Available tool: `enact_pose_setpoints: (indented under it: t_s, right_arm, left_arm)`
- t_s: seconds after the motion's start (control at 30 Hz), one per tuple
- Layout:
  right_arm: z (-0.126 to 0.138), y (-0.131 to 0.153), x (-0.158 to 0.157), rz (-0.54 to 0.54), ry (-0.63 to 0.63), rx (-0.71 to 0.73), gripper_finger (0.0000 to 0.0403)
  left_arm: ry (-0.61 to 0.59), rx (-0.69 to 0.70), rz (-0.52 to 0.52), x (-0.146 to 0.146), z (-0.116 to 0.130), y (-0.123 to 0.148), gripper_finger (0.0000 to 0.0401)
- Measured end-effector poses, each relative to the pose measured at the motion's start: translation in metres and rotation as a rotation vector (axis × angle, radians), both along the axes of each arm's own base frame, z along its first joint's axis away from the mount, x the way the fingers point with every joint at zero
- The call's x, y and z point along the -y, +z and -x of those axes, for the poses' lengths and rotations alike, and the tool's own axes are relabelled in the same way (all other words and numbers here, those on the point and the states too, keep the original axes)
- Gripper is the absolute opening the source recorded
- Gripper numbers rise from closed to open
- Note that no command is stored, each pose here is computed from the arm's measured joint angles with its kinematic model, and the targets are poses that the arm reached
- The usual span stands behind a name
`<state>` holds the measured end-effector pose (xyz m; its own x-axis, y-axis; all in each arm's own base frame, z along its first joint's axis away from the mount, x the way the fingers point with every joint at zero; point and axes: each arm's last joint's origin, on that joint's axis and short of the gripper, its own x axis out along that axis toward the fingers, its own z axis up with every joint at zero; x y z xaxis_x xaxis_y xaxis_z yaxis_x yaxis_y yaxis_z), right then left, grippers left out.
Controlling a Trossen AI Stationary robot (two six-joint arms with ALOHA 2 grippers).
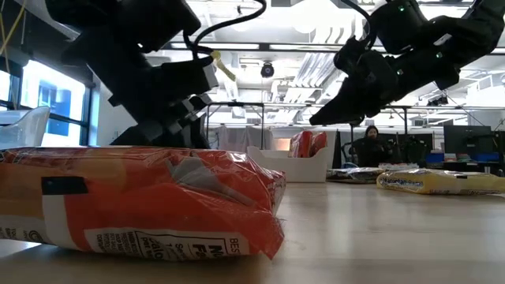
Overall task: Sort Maruchan noodles
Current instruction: Put the orange noodle pack into the white bin
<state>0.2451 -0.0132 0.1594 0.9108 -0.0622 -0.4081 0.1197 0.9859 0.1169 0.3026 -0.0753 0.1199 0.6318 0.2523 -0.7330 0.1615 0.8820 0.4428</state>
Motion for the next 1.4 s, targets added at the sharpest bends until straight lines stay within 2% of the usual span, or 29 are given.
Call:
enact_pose_setpoints:
  t_s: [0.13, 0.27, 0.37, 0.47, 0.67, 0.73, 0.83, 0.97, 1.13, 1.4]
  right_arm:
    - [0.0, -0.001, 0.0, -0.098, -0.043, 0.001, 0.0005]
    - [0.0, -0.001, 0.0, -0.183, -0.076, 0.005, 0.0009]
    - [0.0, -0.001, 0.0, -0.284, -0.121, 0.012, 0.0033]
    - [-0.001, -0.003, 0.0, -0.457, -0.19, 0.011, 0.0079]
    - [-0.008, -0.021, -0.001, -0.777, -0.321, -0.011, 0.0203]
    - [-0.013, -0.027, -0.001, -0.863, -0.334, 0.003, 0.0241]
    - [-0.022, -0.034, 0.001, -1.002, -0.304, 0.061, 0.0278]
    - [-0.039, -0.046, 0.004, -1.149, -0.301, 0.085, 0.029]
    - [-0.071, -0.062, 0.008, -1.296, -0.267, 0.022, 0.0291]
    - [-0.113, -0.066, 0.018, -1.477, -0.157, 0.07, 0.0291]
  left_arm:
    - [-0.021, -0.004, 0.034, 0.001, 0.0, 0.001, 0.001]
    - [-0.013, 0.004, 0.044, 0.001, 0.001, 0.004, 0.0005]
    - [0.015, 0.016, 0.062, 0.0, 0.002, 0.008, 0.0002]
    - [0.065, 0.06, 0.069, -0.001, 0.003, 0.015, 0.0001]
    - [0.163, 0.161, 0.047, -0.001, 0.004, 0.029, 0.0]
    - [0.181, 0.198, 0.035, 0.0, 0.003, 0.032, 0.0]
    - [0.186, 0.227, 0.022, 0.003, 0.002, 0.033, 0.0]
    - [0.2, 0.268, 0.005, 0.008, 0.002, 0.036, 0.0]
    - [0.191, 0.31, -0.015, 0.015, 0.002, 0.039, 0.0]
    - [0.189, 0.367, -0.043, 0.028, 0.004, 0.044, 0.0]
